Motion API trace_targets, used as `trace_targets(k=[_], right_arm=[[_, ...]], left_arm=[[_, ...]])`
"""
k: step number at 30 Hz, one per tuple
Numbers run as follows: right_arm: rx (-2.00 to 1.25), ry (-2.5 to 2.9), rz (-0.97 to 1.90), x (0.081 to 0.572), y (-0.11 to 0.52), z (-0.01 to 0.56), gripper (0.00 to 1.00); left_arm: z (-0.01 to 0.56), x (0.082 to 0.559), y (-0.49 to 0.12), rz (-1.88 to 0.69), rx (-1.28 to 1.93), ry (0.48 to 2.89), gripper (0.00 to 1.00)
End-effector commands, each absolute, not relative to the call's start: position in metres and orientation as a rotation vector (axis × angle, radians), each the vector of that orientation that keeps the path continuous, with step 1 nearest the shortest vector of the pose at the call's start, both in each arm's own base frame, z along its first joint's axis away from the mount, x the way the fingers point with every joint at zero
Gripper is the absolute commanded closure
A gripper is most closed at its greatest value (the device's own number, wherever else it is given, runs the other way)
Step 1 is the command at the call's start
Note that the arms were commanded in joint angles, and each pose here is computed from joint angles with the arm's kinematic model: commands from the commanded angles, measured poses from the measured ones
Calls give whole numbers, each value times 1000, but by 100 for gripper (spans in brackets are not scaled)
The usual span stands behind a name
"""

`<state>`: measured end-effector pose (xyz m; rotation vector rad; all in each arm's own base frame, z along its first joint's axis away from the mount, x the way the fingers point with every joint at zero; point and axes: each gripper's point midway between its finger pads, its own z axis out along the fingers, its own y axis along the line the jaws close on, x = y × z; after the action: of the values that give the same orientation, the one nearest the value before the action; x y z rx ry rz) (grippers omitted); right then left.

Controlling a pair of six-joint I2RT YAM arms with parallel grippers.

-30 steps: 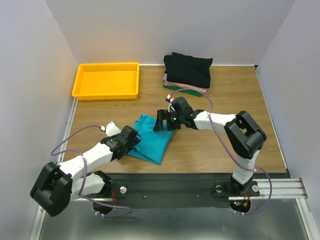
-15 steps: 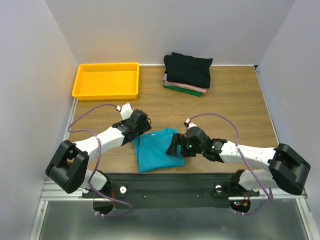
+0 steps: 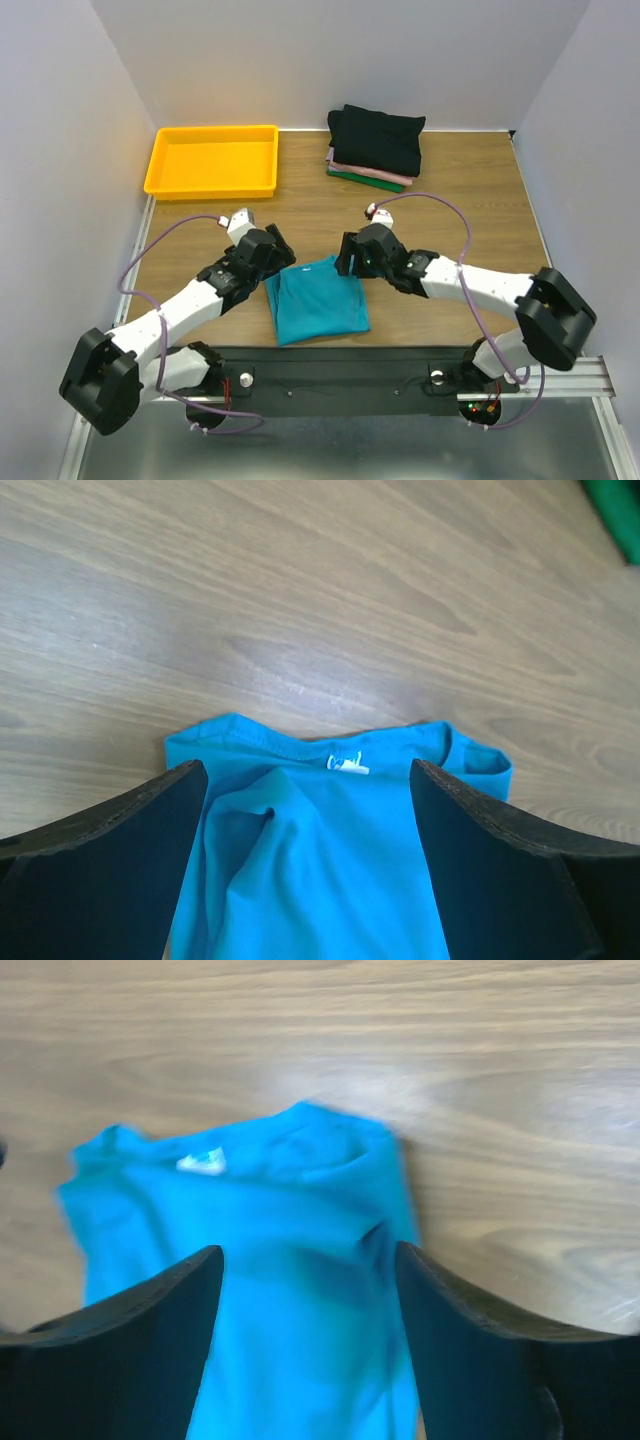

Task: Fold and stack the t-shirts
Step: Fold the tshirt

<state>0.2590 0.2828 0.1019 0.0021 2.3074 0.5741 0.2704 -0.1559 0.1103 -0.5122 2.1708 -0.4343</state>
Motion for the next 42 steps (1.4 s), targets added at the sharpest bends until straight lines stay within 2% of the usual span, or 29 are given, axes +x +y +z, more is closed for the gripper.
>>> trace_targets(k=[1,3,4,5,6,7,9,10,12,13,15,16,27,34,37,38,39,40,41,42], right_arm=[[37,2354,537,284,282,90,32],[28,2383,538,285,286,82,36],[31,2392,543,285,289,79,46],[35,2405,526,287,288,73,51],[41,2406,519,287,288,71,62],[44,2406,510,288,287,70,65],[46,2410,520,285,286,70,69],[51,2406,531,284,287,73,75],[58,2400,528,282,283,74,80],[62,2397,526,282,282,75,89],[64,2388,540,280,281,80,98],[66,2381,548,281,281,83,100],[49,2303,608,277,278,116,99],[66,2347,507,312,288,91,98],[90,2382,464,327,290,72,90],[92,2384,454,331,289,70,85],[88,2386,453,332,291,69,79],[75,2393,457,334,293,67,64],[64,2392,468,334,294,69,60],[52,2389,485,333,296,73,56]], left_arm=[[89,266,-163,-427,-467,2249,9],[74,264,-163,-402,-474,2290,15],[71,263,-165,-408,-473,2302,18],[63,263,-167,-395,-465,2326,24],[62,264,-171,-415,-457,2333,30],[60,264,-173,-414,-452,2344,38],[55,263,-172,-395,-452,2366,61],[55,263,-171,-388,-456,2365,77],[56,260,-167,-376,-473,2364,91],[62,261,-167,-388,-474,2349,100],[66,259,-168,-409,-471,2345,100],[75,259,-169,-433,-466,2326,100],[115,250,-168,-576,-471,2204,100],[89,270,-137,-363,-637,2179,100],[77,281,-127,-266,-709,2192,100],[63,281,-124,-208,-721,2227,94],[62,283,-121,-172,-738,2235,82],[59,284,-121,-154,-744,2246,72],[53,284,-121,-122,-745,2266,56],[55,285,-122,-125,-744,2270,49]])
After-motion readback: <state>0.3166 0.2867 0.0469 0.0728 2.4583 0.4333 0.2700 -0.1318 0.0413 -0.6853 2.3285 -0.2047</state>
